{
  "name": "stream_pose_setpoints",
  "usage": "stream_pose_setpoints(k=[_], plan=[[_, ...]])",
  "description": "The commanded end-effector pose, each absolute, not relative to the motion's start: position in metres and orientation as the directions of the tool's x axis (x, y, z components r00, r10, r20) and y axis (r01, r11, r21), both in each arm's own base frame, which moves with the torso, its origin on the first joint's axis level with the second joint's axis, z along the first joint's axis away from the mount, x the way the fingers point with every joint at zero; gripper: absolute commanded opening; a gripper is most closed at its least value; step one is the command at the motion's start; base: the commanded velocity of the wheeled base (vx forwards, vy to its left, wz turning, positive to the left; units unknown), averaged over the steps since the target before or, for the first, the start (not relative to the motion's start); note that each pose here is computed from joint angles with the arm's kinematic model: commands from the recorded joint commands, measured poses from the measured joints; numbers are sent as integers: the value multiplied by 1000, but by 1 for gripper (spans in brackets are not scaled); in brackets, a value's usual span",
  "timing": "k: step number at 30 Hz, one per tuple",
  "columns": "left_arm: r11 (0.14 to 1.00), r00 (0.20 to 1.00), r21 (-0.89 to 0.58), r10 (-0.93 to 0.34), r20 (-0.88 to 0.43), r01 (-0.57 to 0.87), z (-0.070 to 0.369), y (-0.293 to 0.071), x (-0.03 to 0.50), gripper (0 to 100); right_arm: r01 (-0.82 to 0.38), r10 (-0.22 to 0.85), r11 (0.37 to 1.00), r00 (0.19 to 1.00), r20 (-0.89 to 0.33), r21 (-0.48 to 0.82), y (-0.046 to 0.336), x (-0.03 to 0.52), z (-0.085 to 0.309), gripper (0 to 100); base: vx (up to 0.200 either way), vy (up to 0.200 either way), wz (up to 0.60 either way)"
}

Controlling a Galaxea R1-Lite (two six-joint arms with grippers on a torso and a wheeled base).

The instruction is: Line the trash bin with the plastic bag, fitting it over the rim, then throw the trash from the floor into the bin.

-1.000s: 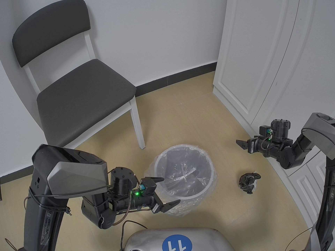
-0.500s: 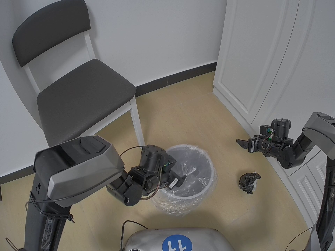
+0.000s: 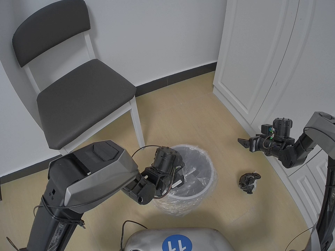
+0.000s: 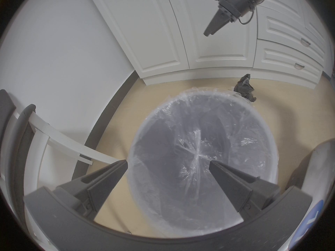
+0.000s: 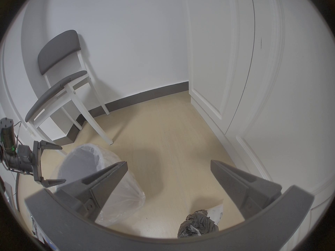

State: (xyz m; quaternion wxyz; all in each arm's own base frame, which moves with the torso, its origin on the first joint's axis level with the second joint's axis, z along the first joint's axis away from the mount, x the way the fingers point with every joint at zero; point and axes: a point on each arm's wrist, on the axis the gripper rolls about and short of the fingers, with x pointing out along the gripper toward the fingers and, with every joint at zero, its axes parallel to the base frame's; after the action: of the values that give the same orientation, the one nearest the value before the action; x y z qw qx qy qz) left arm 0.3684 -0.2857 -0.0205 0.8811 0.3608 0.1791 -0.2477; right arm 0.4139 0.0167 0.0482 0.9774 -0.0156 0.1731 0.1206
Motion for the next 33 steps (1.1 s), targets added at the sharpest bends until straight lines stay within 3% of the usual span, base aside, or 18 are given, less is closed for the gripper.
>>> stream_pose_setpoints(k=[1,20,28,33], plan=[[599,799,547,-309,-516,585,-28,-287,362,100,-242,231,970,912,-340,9,17,414,49,100,0,0,0],[475,645,445,-463,-608,759,-18,-275,293,100,-241,222,970,913,-341,-14,13,413,49,100,0,0,0],[548,719,469,-470,-512,692,-7,-282,327,100,-242,222,970,913,-342,-15,13,413,49,100,0,0,0],[568,746,489,-438,-502,662,-24,-295,355,100,-245,222,969,911,-347,-23,13,413,47,100,0,0,0]])
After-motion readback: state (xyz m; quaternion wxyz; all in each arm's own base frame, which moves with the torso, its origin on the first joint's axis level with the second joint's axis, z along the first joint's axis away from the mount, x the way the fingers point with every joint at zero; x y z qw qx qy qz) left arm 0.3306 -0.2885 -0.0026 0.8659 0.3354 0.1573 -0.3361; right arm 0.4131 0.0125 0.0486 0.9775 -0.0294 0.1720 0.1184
